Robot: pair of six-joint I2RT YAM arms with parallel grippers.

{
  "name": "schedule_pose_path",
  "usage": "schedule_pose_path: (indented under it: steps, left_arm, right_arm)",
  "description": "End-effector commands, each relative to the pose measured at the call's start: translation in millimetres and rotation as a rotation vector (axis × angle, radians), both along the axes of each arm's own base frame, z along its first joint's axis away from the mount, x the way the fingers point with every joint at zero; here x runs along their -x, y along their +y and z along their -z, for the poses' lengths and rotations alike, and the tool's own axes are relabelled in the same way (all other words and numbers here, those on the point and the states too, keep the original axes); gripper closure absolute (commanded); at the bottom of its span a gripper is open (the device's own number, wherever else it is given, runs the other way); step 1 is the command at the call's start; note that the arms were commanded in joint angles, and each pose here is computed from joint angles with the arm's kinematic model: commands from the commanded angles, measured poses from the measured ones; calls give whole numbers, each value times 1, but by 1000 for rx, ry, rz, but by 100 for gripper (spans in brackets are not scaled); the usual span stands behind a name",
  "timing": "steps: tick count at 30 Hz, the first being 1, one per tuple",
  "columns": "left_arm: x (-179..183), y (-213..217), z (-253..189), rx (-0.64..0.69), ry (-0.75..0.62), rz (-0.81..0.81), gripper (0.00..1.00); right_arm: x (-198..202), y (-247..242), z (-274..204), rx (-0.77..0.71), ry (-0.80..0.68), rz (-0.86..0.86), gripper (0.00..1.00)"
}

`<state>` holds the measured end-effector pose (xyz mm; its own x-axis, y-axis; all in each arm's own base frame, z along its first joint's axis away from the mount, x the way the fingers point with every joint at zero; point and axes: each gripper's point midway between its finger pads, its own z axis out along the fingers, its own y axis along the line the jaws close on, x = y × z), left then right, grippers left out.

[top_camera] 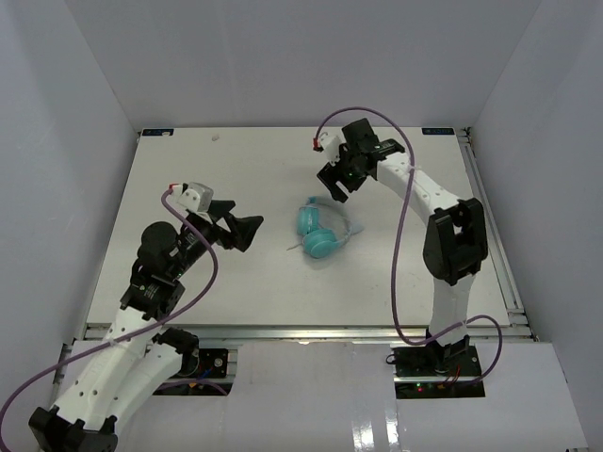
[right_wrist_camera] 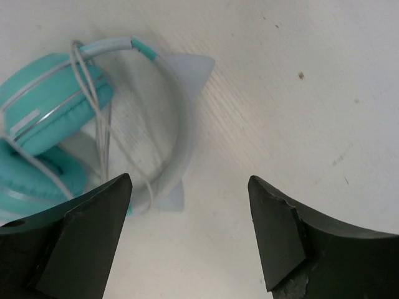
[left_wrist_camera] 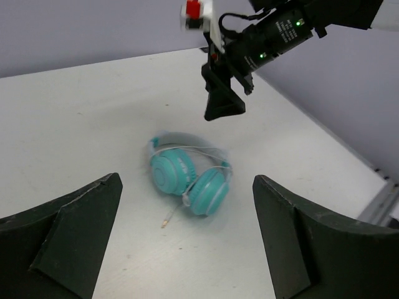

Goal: Wrap the headphones

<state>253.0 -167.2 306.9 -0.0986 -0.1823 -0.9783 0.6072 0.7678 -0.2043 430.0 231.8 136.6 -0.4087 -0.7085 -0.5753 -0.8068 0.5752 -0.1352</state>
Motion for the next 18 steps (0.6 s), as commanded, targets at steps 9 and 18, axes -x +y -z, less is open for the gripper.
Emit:
schedule_pose_path:
  steps: [9,18]
  left_arm:
    - [66,-15,4,265,161,199,2]
    - [80,-15,6,256,188,230,2]
  right_arm:
    - [102,-111,-196,-511,-501,353,10]
    - [152,-139,-189,-569,-555,481,10]
